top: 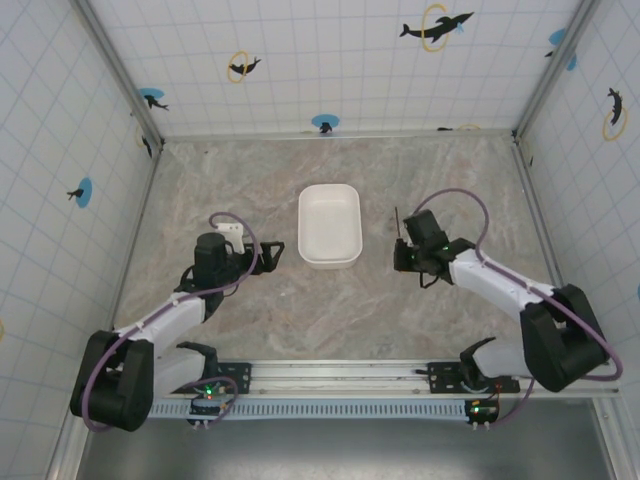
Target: Put the screwdriver in the bin
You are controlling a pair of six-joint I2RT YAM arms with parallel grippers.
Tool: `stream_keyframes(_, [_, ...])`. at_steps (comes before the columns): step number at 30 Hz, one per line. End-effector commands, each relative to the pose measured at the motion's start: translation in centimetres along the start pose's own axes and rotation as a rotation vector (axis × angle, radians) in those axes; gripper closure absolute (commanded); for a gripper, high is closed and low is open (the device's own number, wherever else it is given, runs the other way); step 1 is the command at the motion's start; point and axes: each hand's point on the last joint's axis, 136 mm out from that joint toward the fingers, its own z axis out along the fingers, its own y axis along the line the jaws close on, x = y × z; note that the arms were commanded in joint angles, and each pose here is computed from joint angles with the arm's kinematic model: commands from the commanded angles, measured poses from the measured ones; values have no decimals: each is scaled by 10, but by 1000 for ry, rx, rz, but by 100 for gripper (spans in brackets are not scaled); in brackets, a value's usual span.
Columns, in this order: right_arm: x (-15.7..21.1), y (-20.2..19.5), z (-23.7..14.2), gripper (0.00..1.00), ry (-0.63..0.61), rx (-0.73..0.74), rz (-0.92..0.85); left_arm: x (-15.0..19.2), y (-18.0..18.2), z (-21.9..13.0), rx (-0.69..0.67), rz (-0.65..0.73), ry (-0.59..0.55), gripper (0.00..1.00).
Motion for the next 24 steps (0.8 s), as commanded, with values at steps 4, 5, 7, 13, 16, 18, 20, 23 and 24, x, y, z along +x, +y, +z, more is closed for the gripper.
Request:
stream_keyframes(4, [-98, 53, -75, 96, -277, -153, 36, -13, -8, -2, 7, 44, -25, 2])
stream_keyframes(5, [-109, 58, -83, 96, -311, -160, 37, -13, -8, -3, 8, 43, -26, 2])
stream_keyframes(7, [-127, 72, -96, 96, -362, -169, 23, -14, -9, -3, 11, 47, -28, 3])
stream_keyframes(13, [-152, 108, -102, 97, -418, -114, 1, -10, -9, -2, 22, 47, -24, 2])
stream_keyframes(16, [-150, 128, -91, 95, -409, -96, 9, -9, -10, -2, 31, 54, -26, 2])
stream_keyframes(18, [-144, 143, -78, 93, -369, -107, 10, -9, -11, -2, 33, 57, -25, 2])
stream_keyframes(20, [-133, 155, -61, 93, -305, -105, 10, -8, -11, -2, 36, 55, -21, 2])
stream_keyframes(23, [-116, 168, -36, 92, -210, -81, -9, -6, -11, -1, 39, 58, -15, 2])
stream_keyframes(24, [-111, 170, -29, 92, -188, -74, -16, -5, -10, -1, 36, 58, -13, 2])
